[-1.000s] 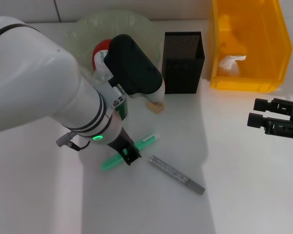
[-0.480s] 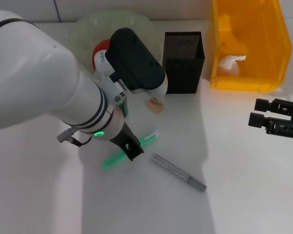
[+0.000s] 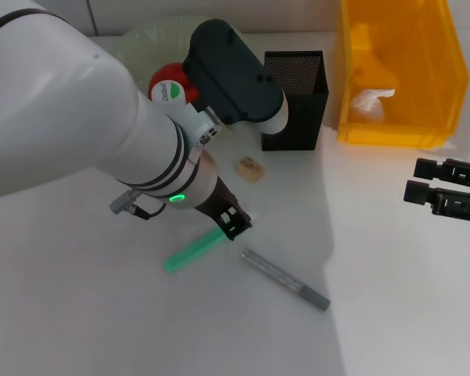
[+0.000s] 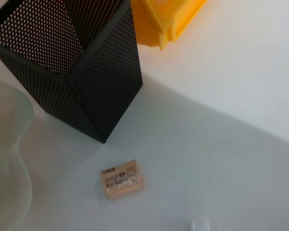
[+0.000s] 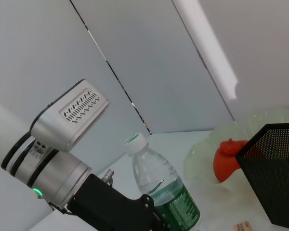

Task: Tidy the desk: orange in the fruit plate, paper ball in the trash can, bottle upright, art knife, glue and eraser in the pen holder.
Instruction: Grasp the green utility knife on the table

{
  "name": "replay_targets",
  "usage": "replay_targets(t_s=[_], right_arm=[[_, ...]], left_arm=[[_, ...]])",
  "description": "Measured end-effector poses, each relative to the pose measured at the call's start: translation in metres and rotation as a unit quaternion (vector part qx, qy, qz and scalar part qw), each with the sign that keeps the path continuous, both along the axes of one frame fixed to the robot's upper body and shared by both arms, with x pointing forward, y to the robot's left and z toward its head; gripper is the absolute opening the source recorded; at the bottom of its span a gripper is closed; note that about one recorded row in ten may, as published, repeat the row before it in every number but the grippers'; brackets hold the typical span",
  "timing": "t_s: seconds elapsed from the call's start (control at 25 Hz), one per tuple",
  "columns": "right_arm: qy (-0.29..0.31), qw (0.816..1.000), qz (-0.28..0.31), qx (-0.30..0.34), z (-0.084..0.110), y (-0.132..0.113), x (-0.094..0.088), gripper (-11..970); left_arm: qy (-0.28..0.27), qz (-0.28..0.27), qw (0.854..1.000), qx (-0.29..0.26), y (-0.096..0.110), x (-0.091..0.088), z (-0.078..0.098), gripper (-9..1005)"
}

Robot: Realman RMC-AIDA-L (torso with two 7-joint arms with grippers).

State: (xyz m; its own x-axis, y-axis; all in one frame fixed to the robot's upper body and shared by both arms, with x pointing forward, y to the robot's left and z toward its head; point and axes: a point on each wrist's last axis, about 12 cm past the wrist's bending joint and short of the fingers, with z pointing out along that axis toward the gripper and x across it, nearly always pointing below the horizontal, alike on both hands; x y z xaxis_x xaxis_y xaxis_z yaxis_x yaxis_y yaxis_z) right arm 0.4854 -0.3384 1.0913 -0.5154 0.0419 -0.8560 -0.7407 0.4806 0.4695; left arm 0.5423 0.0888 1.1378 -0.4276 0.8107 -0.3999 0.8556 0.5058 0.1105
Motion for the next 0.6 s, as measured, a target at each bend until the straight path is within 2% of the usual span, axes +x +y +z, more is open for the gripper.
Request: replay_targets(t_s=[0.08,0.32,0.52,0.6], right_arm=[[0.000,1.000,0.000,0.000,0.000,0.000,0.000,738],[0.000,1.000,-0.001,-0.001,-0.001,0.000,-0.001,738],[0.000,1.000,-0.001,-0.001,-0.001,0.000,-0.001,738],[-0.001,1.000,-0.001,-0.001,-0.001,0.000,-0.001,738]], left_arm=[[-0.003,0.000,1.000,-0.004,-0.001,0.001,0.000,195],[-0.008,-0.001,1.000,-0.008,-0.003,0.002,-0.004,397],[-0.012,0.000,1.000,-0.009,-0.003,0.004,-0.010,610],[-0.011,0.000,1.000,-0.010,-0.003,0.004,-0.011,621]])
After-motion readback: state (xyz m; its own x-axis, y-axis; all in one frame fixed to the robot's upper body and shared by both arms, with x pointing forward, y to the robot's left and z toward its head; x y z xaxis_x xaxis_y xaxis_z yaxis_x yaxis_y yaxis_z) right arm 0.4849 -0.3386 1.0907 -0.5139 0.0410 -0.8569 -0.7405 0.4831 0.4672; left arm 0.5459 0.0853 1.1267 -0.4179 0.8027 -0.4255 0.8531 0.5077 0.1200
